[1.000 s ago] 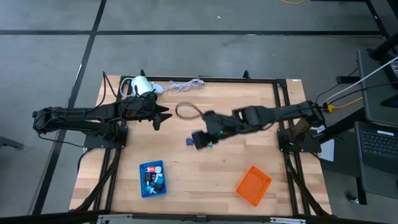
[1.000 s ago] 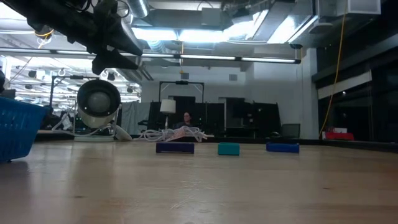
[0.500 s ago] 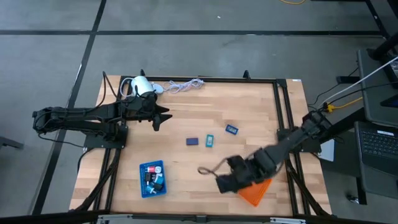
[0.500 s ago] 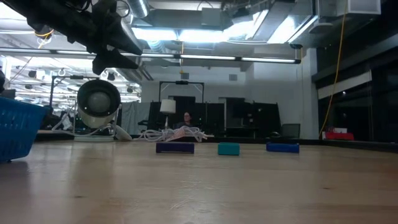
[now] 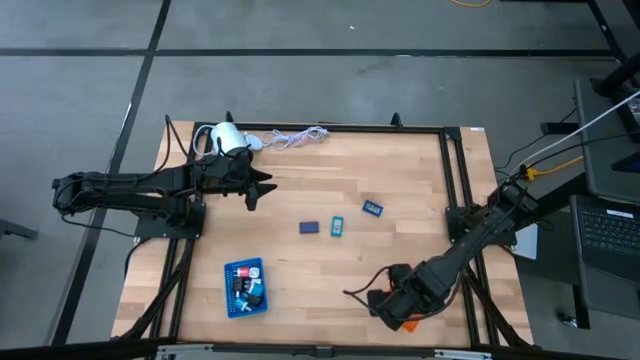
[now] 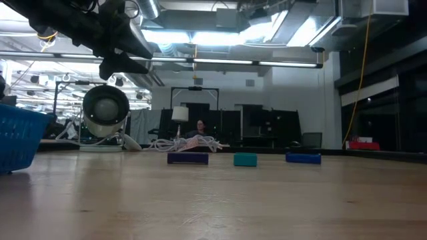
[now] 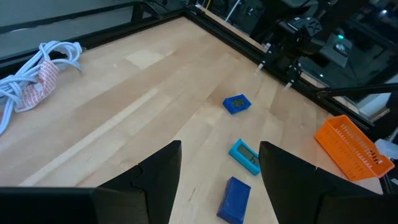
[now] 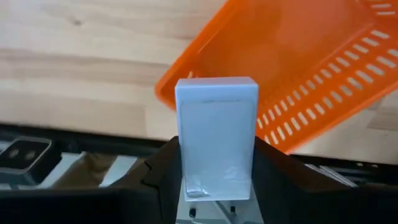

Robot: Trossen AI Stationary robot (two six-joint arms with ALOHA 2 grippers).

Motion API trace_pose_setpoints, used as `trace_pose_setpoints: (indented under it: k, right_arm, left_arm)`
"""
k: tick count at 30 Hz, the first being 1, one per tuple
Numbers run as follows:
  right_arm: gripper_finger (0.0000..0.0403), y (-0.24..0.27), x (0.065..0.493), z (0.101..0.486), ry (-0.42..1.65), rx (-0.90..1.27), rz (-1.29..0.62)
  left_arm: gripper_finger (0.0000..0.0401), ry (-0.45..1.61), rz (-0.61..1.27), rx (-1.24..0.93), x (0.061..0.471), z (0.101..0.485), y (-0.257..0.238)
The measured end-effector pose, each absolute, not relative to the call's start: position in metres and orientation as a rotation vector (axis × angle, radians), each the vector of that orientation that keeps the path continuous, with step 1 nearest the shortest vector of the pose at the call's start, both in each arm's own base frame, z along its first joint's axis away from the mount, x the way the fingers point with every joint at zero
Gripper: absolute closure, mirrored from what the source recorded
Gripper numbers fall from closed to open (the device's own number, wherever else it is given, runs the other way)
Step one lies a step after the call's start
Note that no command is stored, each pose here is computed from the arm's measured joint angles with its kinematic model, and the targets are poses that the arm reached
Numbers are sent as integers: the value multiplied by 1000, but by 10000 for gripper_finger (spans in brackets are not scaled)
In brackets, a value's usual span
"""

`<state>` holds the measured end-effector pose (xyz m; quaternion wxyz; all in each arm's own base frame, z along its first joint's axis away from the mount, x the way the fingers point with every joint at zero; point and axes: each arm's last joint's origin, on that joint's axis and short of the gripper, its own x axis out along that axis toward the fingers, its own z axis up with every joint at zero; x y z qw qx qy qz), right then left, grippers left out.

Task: Pick & Place Office items
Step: Put the white digital clock into the orange basket, then put the right blue digital clock into the orange basket

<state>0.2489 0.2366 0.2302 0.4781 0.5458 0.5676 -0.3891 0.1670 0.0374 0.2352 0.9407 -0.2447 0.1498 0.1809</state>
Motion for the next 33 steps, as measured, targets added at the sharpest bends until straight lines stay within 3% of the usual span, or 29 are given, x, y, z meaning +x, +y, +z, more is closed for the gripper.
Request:
trace_pose_setpoints:
  k: [5,13,20,33]
  right_arm:
    - [234,234,247,223,1357,1350,-1005]
    - [160,235,247,224,1370,1353,-1007]
    - [158,234,248,224,1337,1354,-1002]
    - [167,164,298,246,711,1302,-960]
  left_arm:
    - [192,305,370,-499,167,235,37]
    - [192,305,377,-498,167,235,38]
    - [192,305,378,-498,167,235,38]
    - [192,302,385,-500,167,235,38]
